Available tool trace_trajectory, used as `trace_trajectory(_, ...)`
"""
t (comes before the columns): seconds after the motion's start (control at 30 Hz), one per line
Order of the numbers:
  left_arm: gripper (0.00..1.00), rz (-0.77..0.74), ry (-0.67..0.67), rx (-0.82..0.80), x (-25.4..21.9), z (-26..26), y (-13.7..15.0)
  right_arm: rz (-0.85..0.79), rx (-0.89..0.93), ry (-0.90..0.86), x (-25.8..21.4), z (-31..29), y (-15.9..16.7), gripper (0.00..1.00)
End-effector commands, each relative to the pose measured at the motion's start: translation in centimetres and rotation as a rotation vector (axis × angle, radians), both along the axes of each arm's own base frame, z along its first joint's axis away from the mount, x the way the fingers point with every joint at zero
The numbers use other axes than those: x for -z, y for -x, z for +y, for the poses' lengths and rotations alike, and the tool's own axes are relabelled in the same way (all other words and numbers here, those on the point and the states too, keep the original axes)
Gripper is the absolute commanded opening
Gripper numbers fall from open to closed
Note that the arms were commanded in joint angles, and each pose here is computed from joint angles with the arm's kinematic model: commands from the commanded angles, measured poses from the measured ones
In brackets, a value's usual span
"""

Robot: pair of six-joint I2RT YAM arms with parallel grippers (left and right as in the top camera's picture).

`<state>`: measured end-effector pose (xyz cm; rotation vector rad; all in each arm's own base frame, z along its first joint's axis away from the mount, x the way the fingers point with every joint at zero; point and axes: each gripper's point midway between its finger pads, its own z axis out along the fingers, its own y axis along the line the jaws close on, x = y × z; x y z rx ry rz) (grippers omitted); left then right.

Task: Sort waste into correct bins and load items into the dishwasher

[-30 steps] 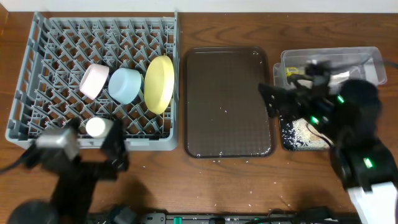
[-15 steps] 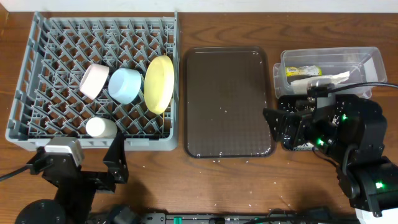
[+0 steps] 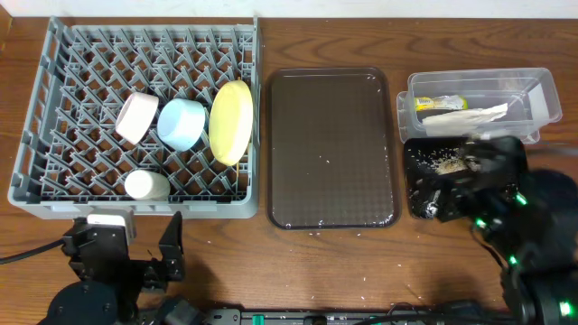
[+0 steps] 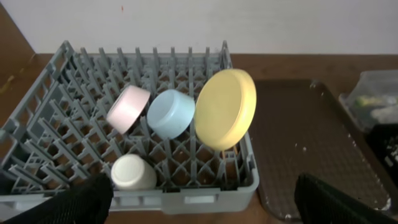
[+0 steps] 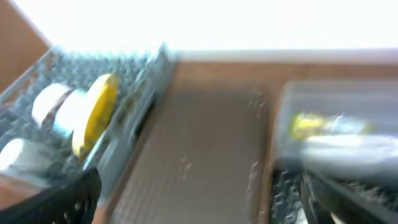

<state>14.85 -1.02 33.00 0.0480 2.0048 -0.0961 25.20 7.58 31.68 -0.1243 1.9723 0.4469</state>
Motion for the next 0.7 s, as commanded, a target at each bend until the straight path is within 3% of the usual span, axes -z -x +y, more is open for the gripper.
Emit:
trace_trajectory(0.0,0.94,0.029,-0.021,-0.009,0.8,0.3,0.2,-0.137,0.103,0.104,0.1,-2.9,-0.2,0.99)
trace_trajectory(0.27,0.94,0.072,-0.054,-0.009,1.8,0.7,0.7,-0.193,0.201,0.116,7.5,-5.1,1.5,0.99)
trace_trajectory(0.67,0.94,0.075,-0.057,-0.009,1.8,0.7,0.7,-0.402,0.284,0.109,12.8,-6.3,1.0,0.99)
